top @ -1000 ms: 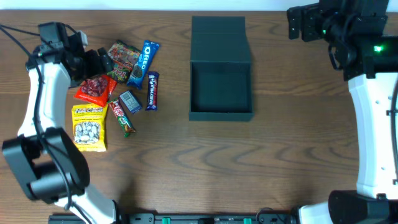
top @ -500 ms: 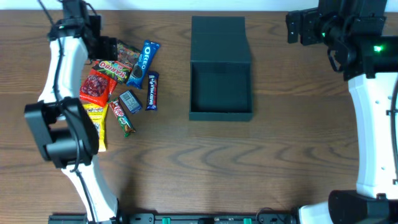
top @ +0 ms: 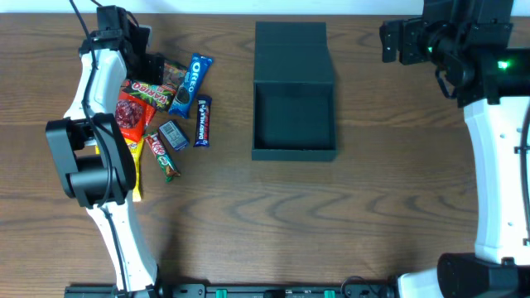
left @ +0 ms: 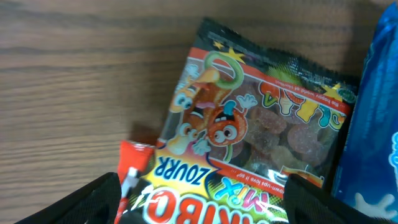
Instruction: Pack container
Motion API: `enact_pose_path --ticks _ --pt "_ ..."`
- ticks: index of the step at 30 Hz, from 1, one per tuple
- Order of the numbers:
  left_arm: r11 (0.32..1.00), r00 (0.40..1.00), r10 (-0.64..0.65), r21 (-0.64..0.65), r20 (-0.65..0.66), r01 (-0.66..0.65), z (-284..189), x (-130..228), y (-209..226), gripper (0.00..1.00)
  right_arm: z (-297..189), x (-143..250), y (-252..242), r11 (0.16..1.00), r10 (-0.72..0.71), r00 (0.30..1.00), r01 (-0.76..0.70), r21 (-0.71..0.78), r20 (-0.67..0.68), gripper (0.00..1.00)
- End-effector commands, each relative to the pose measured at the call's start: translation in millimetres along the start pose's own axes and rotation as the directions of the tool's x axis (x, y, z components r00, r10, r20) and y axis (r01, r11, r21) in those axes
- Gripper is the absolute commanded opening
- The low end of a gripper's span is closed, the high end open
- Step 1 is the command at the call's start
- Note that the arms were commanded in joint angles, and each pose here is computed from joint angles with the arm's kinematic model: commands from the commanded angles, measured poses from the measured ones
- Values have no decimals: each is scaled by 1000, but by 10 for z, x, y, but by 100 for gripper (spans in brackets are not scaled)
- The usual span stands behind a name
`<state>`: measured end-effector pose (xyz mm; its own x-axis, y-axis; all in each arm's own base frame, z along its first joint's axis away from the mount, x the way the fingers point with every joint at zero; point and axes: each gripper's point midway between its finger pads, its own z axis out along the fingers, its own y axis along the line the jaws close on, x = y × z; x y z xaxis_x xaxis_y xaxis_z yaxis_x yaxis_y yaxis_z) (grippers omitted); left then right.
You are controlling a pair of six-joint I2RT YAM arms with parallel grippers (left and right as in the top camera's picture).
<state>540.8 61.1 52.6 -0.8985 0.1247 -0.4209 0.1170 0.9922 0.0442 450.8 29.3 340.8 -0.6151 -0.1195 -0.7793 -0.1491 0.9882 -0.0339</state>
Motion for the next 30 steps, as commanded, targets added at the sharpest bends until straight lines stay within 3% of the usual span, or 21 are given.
enact_pose_path --ticks 1,4,7,14,22,27,30 --pt "999 1000 24 34 -3 -24 117 -13 -69 84 24 41 -6 1000 16 1000 -16 -5 -14 99" --pt "999 1000 26 36 -5 -26 162 -5 -84 81 24 45 -6 1000 16 1000 -16 -5 -15 99" --pt "999 999 33 34 6 -34 180 -34 -93 69 24 50 -5 1000 16 1000 -16 -5 -17 99" --pt "999 999 34 28 27 -35 232 -78 -77 75 23 77 -2 1000 17 999 -17 -6 -28 99" --pt "999 999 32 38 -13 -31 457 54 -93 74 21 124 3 1000 20 999 -20 -8 -48 99" --pt "999 999 31 42 -27 -30 500 98 -101 64 21 130 4 999 37 998 -38 -7 -50 99" --pt "999 999 31 42 -28 -29 500 101 -102 47 21 130 4 999 38 998 -38 -7 -50 99"
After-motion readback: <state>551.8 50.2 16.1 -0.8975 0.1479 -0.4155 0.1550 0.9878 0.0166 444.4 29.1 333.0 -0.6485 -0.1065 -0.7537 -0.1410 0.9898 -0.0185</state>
